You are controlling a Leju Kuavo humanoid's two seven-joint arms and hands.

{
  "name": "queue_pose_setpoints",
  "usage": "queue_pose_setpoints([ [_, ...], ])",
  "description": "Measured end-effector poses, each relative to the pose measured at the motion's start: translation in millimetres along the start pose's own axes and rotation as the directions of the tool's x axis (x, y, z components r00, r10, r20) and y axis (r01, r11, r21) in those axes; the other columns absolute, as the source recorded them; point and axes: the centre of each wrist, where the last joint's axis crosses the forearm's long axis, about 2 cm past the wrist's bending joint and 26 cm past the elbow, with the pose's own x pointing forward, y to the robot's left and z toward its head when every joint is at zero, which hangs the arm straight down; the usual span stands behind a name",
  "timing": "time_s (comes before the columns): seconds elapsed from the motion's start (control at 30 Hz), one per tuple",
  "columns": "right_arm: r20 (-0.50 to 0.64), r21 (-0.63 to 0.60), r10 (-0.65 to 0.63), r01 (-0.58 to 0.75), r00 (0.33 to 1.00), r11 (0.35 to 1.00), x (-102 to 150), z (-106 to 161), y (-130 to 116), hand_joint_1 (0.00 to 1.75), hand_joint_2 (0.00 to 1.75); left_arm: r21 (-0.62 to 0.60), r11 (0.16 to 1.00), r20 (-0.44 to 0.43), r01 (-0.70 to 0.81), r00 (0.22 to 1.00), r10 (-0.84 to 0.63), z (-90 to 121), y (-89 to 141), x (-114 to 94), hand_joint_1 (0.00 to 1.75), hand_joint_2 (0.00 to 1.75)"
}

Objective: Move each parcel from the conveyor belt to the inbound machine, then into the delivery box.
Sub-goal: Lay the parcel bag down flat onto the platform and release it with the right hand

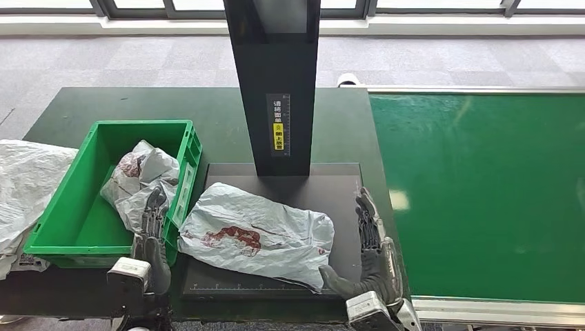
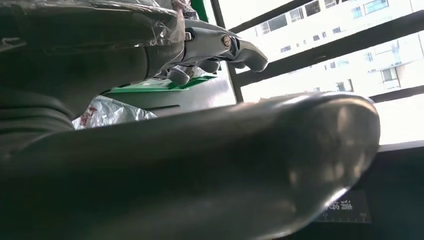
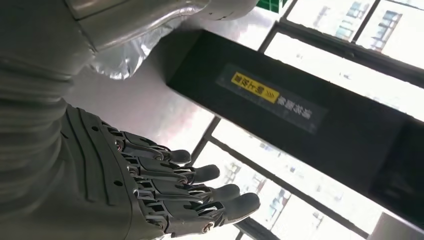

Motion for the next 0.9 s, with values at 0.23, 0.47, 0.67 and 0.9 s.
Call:
queue_pose_setpoints([
  [0.23,0.062,-0.101,0.026,-0.02,0.998,0.995,15.8,7.3,-24.4,0.0,1.75,-0.149,0.972,0.097,0.183,0.981,-0.17,-7.1,-23.7,4.2,0.0,0.0],
  [0.47,0.131,-0.147,0.001,0.018,0.991,0.989,29.5,11.3,-36.8,0.0,1.75,-0.415,0.745,0.197,0.523,0.851,-0.487,-12.4,-67.3,-16.7,0.0,1.75],
  [0.67,0.15,-0.207,0.021,0.011,0.988,0.978,38.5,20.6,-47.8,0.0,1.75,-0.511,0.38,0.392,0.771,0.603,-0.695,-15.8,-115.8,-50.2,0.0,1.75],
  [0.9,0.125,-0.226,0.053,-0.024,0.991,0.974,41.1,27.2,-50.1,0.0,1.75,-0.642,0.183,0.476,0.745,0.574,-0.666,-3.4,-139.5,-77.1,0.0,1.75],
])
